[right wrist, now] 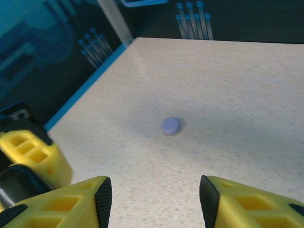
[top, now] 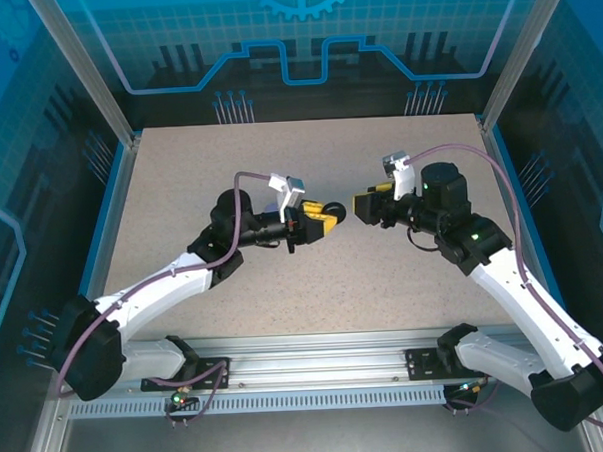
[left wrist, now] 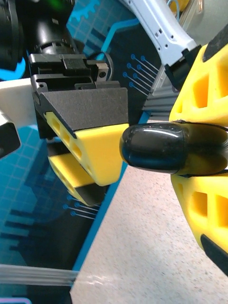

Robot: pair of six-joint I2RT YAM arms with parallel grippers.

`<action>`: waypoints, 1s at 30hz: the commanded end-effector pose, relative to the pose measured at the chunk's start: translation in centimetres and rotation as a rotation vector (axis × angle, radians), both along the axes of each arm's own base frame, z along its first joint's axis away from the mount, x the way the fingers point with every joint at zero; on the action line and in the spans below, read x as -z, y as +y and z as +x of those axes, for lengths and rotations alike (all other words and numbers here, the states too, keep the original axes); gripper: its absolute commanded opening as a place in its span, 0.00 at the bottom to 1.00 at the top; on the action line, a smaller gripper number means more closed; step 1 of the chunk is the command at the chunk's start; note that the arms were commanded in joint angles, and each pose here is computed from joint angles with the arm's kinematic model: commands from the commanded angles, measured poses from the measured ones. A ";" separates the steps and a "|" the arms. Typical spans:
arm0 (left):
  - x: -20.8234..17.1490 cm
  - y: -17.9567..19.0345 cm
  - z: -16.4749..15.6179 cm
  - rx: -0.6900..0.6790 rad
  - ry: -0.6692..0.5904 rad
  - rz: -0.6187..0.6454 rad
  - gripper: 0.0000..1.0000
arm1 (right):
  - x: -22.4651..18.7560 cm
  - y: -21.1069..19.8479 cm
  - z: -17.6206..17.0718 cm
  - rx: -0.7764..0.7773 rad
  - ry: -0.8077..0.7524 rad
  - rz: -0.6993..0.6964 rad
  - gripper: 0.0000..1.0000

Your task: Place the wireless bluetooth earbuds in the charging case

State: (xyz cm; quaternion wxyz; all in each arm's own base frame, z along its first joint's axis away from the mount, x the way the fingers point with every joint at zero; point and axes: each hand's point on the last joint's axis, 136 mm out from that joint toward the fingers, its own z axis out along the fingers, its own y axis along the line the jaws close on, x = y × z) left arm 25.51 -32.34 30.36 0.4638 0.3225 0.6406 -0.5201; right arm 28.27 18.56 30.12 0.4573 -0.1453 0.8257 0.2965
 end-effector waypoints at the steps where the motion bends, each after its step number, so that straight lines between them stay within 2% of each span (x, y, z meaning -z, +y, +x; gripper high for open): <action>1: 0.0 0.4 2.0 -0.093 0.025 0.033 0.05 | 2.2 -2.7 1.2 0.160 0.065 -0.120 0.55; 9: 3.8 1.5 5.5 -0.267 0.157 0.153 0.07 | 6.9 -3.7 2.5 0.221 0.204 -0.209 0.55; 17: 9.9 3.3 9.9 -0.455 0.375 0.246 0.06 | 10.3 -3.6 3.0 0.218 0.281 -0.254 0.56; 22: 14.4 3.5 11.6 -0.506 0.572 0.271 0.06 | 12.3 -3.6 3.2 0.211 0.327 -0.286 0.56; 30: 19.5 2.0 12.2 -0.484 0.786 0.318 0.07 | 14.9 -3.4 3.4 0.187 0.398 -0.315 0.57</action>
